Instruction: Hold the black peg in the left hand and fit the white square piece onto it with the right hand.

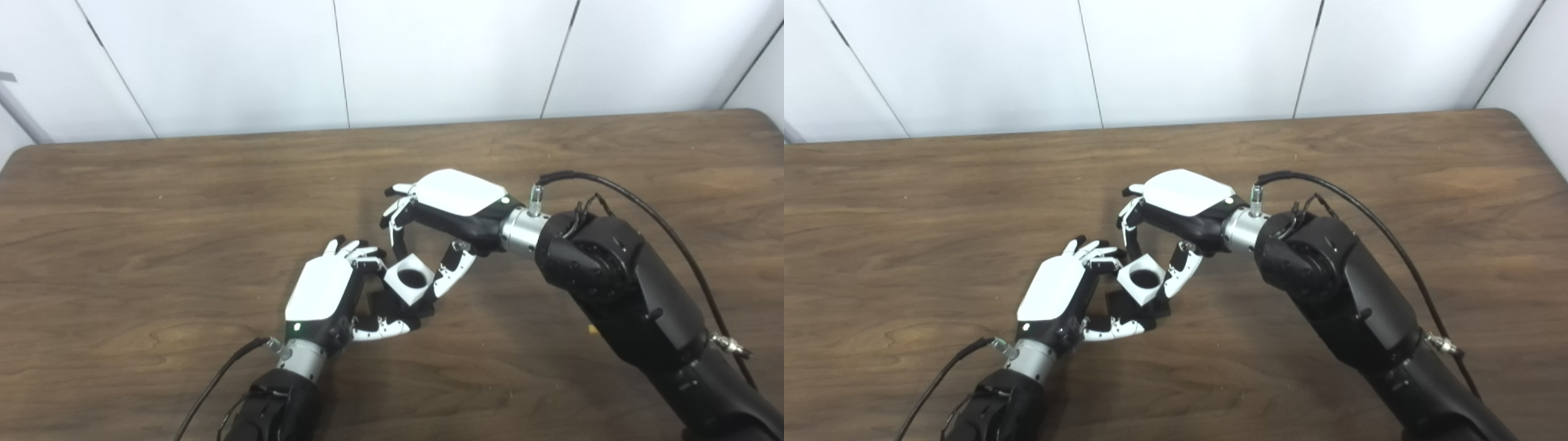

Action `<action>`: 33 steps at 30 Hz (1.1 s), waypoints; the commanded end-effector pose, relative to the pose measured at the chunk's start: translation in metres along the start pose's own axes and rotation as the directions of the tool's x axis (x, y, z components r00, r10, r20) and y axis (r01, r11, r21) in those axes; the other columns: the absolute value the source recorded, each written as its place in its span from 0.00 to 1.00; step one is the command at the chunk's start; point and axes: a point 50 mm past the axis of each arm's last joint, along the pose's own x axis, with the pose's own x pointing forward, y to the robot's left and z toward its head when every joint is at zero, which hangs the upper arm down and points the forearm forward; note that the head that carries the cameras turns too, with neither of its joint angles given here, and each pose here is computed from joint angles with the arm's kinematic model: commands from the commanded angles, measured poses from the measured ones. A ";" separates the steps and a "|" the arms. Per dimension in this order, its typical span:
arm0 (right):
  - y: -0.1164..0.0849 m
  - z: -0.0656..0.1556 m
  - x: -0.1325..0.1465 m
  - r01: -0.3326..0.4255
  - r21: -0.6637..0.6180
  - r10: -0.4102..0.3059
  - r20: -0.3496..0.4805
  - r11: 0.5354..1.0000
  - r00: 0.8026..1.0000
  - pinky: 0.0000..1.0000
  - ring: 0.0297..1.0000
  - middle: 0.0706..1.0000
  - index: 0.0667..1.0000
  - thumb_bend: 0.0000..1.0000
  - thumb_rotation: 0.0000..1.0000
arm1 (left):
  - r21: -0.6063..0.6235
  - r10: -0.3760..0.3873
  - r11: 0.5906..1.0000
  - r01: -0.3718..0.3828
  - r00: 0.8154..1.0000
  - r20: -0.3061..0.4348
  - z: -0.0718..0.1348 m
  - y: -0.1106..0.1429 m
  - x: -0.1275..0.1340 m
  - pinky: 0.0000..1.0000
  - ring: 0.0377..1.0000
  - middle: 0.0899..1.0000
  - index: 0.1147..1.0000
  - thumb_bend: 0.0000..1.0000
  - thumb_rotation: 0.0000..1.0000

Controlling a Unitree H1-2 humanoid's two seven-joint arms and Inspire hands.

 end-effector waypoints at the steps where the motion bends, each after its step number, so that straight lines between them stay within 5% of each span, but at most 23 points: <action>1: -0.016 0.003 0.000 0.057 -0.026 -0.056 0.018 0.998 0.998 0.92 0.96 0.78 0.45 0.52 0.13 | 0.009 -0.116 0.993 0.116 0.993 -0.024 -0.004 -0.020 -0.008 1.00 0.90 0.78 0.42 0.52 0.05; 29: -0.008 0.006 0.002 0.023 -0.043 -0.022 0.033 0.999 0.999 0.90 0.95 0.78 0.45 0.53 0.15 | 0.015 -0.121 0.992 0.122 0.992 -0.030 -0.004 -0.018 -0.008 1.00 0.90 0.79 0.42 0.52 0.05; 31: -0.008 0.006 0.002 0.021 -0.045 -0.019 0.033 0.999 0.999 0.89 0.95 0.78 0.52 0.86 0.20 | 0.015 -0.120 0.993 0.120 0.992 -0.029 -0.004 -0.018 -0.008 1.00 0.90 0.78 0.42 0.52 0.05; 33: -0.008 0.006 0.002 0.020 -0.043 -0.018 0.030 0.999 0.999 0.89 0.95 0.79 0.55 0.96 0.25 | 0.013 -0.120 0.993 0.120 0.992 -0.028 -0.004 -0.018 -0.008 1.00 0.90 0.79 0.42 0.52 0.05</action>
